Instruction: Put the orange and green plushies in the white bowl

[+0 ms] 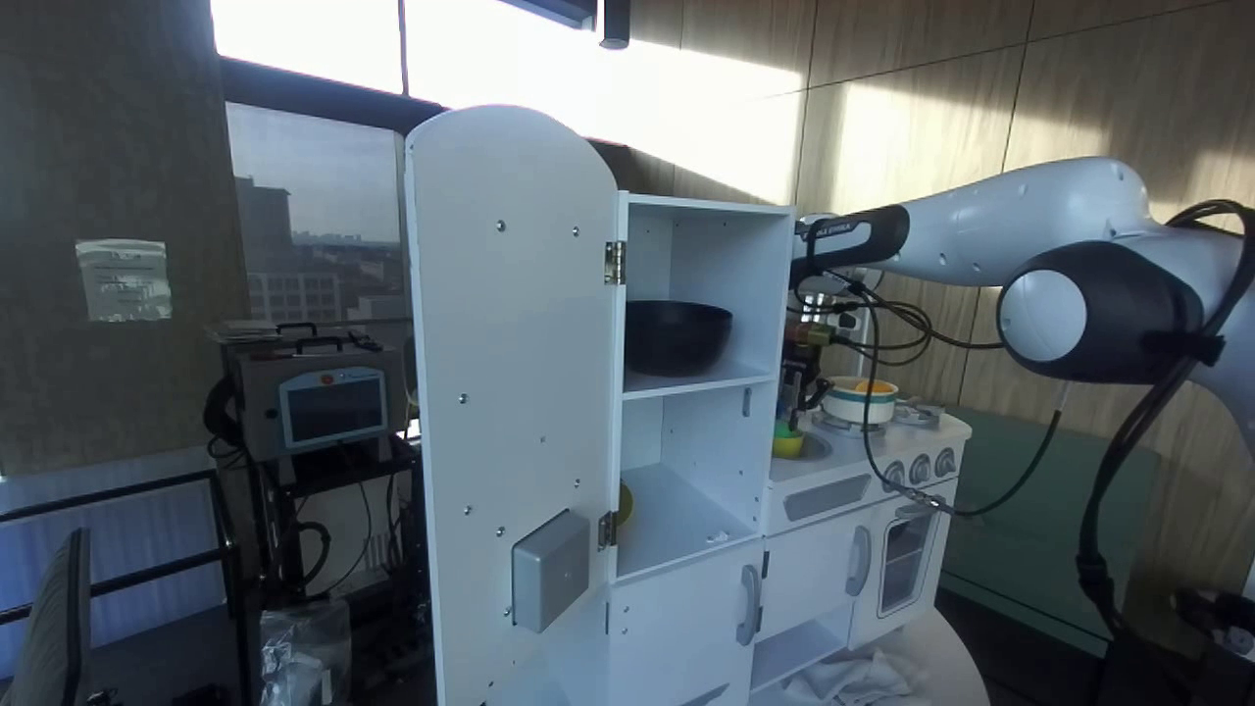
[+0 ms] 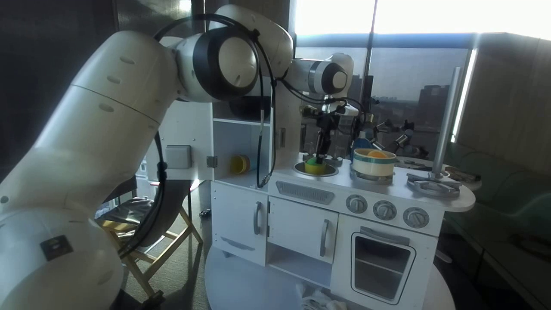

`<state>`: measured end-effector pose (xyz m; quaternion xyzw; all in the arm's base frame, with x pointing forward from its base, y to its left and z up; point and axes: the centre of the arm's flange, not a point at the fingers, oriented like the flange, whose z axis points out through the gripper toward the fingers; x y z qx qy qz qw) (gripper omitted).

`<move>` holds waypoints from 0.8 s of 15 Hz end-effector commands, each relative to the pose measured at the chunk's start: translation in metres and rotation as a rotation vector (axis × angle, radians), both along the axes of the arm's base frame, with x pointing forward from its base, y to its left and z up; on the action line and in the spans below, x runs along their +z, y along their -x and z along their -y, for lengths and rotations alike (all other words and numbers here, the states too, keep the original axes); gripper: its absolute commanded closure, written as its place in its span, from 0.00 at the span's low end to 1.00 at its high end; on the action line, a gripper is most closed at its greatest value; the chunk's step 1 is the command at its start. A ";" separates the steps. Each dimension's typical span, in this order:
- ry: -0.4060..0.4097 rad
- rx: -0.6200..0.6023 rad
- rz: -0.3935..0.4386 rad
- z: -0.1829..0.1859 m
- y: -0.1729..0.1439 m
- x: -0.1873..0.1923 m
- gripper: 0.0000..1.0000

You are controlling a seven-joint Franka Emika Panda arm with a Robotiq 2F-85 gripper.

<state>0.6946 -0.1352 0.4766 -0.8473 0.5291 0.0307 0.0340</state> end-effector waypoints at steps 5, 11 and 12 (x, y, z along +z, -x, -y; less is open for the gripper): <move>-0.019 -0.034 0.012 0.009 0.004 0.017 0.92; -0.029 -0.028 0.099 0.027 0.027 0.059 0.92; -0.030 -0.036 0.117 0.032 0.031 0.068 0.92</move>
